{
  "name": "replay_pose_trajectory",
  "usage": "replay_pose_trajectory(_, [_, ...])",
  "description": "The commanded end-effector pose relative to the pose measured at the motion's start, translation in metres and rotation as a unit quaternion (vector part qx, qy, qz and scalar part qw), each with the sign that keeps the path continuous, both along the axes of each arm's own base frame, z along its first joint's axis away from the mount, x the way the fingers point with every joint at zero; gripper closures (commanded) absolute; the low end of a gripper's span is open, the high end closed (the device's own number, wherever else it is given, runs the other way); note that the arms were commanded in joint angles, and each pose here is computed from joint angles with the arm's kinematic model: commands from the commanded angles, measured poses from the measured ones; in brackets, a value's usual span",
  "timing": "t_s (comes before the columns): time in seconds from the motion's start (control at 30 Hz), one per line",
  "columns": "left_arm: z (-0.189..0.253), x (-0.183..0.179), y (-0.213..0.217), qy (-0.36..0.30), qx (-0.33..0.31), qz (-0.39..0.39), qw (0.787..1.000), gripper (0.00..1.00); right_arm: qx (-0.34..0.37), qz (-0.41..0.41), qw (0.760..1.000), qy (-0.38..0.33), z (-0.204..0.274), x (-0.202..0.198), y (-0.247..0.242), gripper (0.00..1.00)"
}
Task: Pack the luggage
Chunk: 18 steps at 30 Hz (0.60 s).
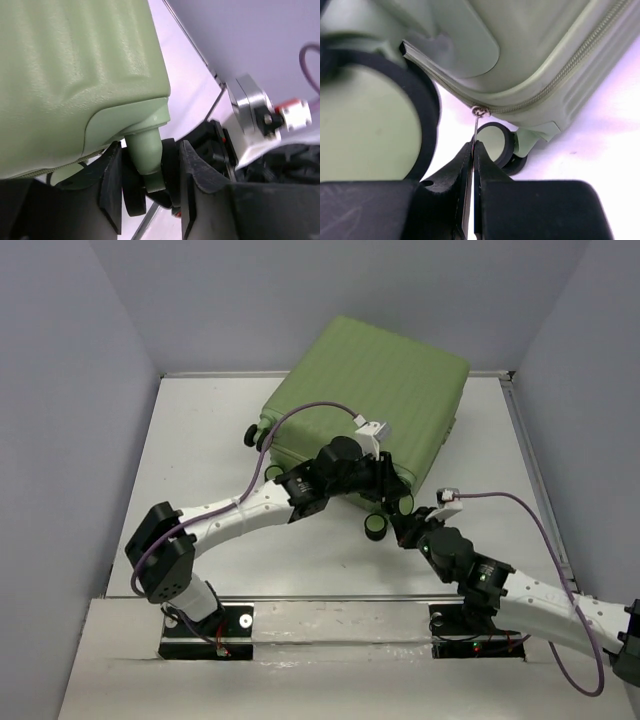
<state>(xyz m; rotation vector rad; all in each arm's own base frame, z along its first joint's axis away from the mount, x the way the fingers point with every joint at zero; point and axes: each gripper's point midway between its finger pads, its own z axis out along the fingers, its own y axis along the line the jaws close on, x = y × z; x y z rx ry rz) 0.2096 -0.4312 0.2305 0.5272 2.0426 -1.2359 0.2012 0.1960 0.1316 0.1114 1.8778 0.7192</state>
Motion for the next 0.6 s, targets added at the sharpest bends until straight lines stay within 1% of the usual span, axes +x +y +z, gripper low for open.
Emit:
replay_pose_trajectory(0.0, [0.083,-0.004,-0.050,-0.055,-0.135,-0.048,0.988,0.84,0.086,-0.015,0.994,-0.072,0.057,0.007,0.019,0.93])
replay_pose_trajectory(0.03, [0.083,-0.001,-0.056,-0.051,-0.138,-0.047,0.988,0.87,0.075,-0.009,0.994,-0.076,0.057,0.004,0.027,0.93])
replay_pose_trajectory(0.07, [0.099,0.001,-0.060,-0.052,-0.155,-0.045,0.986,0.92,0.069,-0.014,0.994,-0.086,0.063,0.005,0.030,0.93])
replay_pose_trajectory(0.1, [0.103,0.004,-0.064,-0.052,-0.163,-0.044,0.984,0.94,0.073,-0.038,0.990,-0.115,0.080,0.011,0.028,0.93])
replay_pose_trajectory(0.13, [0.109,0.005,-0.066,-0.054,-0.170,-0.044,0.983,0.94,0.070,-0.044,0.989,-0.125,0.084,0.012,0.030,0.93])
replay_pose_trajectory(0.17, [0.120,0.005,-0.068,-0.055,-0.181,-0.044,0.981,0.94,0.051,-0.043,0.990,-0.128,0.078,0.014,0.038,0.93])
replay_pose_trajectory(0.2, [0.120,0.007,-0.071,-0.054,-0.182,-0.044,0.981,0.94,0.060,-0.056,0.986,-0.146,0.088,0.018,0.038,0.93])
replay_pose_trajectory(0.23, [0.125,0.007,-0.072,-0.055,-0.187,-0.045,0.980,0.94,0.042,-0.054,0.987,-0.147,0.080,0.019,0.045,0.93])
replay_pose_trajectory(0.3, [0.126,0.005,-0.074,-0.047,-0.194,-0.050,0.979,0.94,0.052,-0.077,0.982,-0.167,0.088,0.024,0.046,0.93])
replay_pose_trajectory(0.33, [0.129,0.005,-0.075,-0.044,-0.197,-0.052,0.978,0.94,0.029,-0.085,0.982,-0.165,0.076,0.030,0.051,0.93])
replay_pose_trajectory(0.37, [0.129,0.003,-0.077,-0.040,-0.198,-0.058,0.978,0.94,0.028,-0.083,0.982,-0.169,0.074,0.027,0.059,0.93])
replay_pose_trajectory(0.43, [0.136,0.000,-0.079,-0.034,-0.203,-0.067,0.976,0.94,0.040,-0.092,0.974,-0.201,0.092,0.031,0.072,0.93])
replay_pose_trajectory(0.47, [0.139,-0.001,-0.081,-0.032,-0.202,-0.072,0.976,0.94,0.029,-0.091,0.972,-0.213,0.088,0.033,0.076,0.93])
replay_pose_trajectory(0.5, [0.143,-0.004,-0.081,-0.030,-0.200,-0.083,0.976,0.94,0.009,-0.082,0.972,-0.219,0.076,0.035,0.091,0.93])
replay_pose_trajectory(0.57, [0.150,-0.012,-0.081,-0.022,-0.192,-0.101,0.976,0.94,0.049,-0.078,0.968,-0.235,0.090,0.036,0.106,0.93])
